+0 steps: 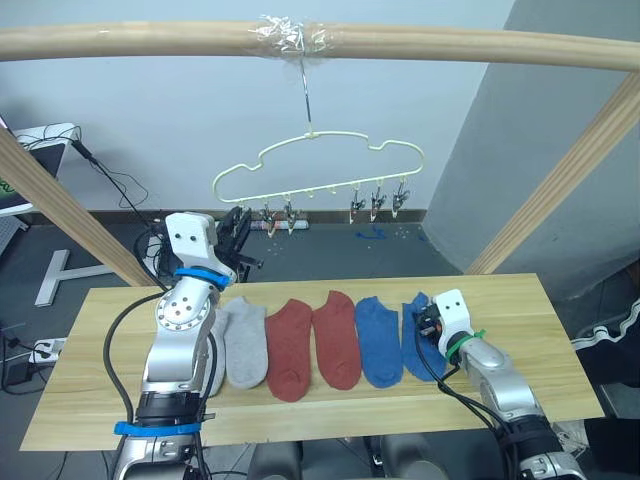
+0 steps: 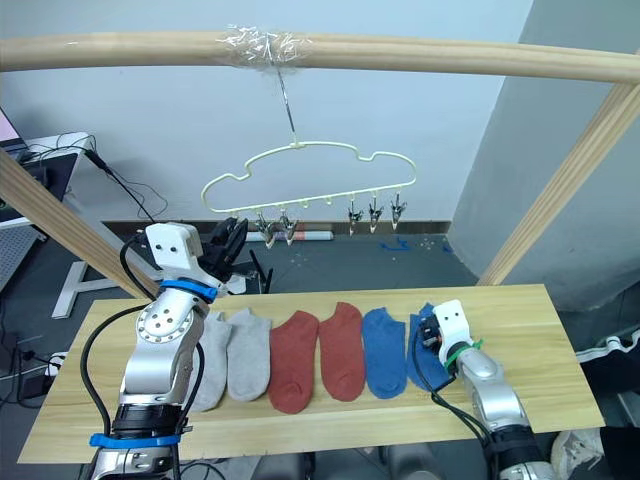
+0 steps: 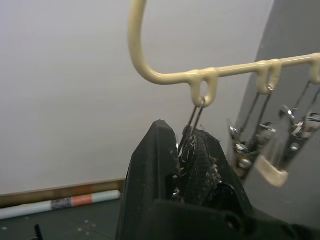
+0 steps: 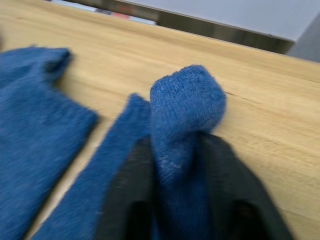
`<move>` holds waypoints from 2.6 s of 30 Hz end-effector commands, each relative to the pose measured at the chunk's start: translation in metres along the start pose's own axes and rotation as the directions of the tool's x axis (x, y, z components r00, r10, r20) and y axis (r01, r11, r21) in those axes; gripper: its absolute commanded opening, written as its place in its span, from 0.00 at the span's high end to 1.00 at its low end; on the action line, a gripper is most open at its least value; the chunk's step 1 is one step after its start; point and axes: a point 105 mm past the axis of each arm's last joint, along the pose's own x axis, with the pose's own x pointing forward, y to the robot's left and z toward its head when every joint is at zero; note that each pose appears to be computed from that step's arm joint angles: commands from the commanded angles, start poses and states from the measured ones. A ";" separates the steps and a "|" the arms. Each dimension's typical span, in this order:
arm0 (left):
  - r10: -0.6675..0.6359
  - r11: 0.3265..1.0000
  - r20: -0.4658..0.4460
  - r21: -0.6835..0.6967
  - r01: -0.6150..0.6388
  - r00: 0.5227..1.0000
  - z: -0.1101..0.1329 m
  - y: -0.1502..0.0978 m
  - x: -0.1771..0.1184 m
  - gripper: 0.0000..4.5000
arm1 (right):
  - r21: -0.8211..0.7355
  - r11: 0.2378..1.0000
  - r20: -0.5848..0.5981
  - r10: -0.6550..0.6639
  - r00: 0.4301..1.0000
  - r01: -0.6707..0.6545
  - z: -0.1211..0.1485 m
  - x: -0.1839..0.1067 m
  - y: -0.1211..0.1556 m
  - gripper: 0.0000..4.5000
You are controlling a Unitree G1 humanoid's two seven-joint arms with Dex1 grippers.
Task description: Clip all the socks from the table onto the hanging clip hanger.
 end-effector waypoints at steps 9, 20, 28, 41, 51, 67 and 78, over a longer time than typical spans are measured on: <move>-0.167 0.953 -0.001 -0.255 0.161 0.986 0.028 0.002 -0.005 0.95 | -0.288 0.909 0.235 0.372 0.898 -0.301 0.102 -0.040 0.060 1.00; -0.259 0.865 -0.007 -0.447 0.229 0.966 0.036 -0.009 -0.007 0.95 | -0.563 0.724 0.220 0.597 0.772 -0.399 0.161 -0.023 0.143 1.00; -0.260 0.804 -0.014 -0.557 0.208 0.966 0.036 -0.007 -0.011 0.95 | -0.606 0.712 0.222 0.579 0.785 -0.354 0.175 0.004 0.165 1.00; -0.279 0.780 -0.010 -0.586 0.221 0.960 0.039 -0.020 -0.010 0.95 | -0.611 0.719 0.277 0.586 0.762 -0.331 0.187 0.008 0.186 1.00; -0.285 0.776 -0.015 -0.590 0.222 0.958 0.035 -0.023 -0.010 0.95 | -0.561 0.755 0.331 0.581 0.743 -0.340 0.204 0.011 0.198 1.00; -0.276 0.787 -0.043 -0.583 0.200 0.960 0.015 -0.013 -0.014 0.95 | -0.533 0.772 0.383 0.586 0.714 -0.347 0.217 0.005 0.201 1.00; -0.291 0.723 -0.017 -0.659 0.208 0.957 0.024 -0.023 -0.015 0.40 | -0.529 0.765 0.375 0.598 0.708 -0.366 0.215 0.004 0.205 1.00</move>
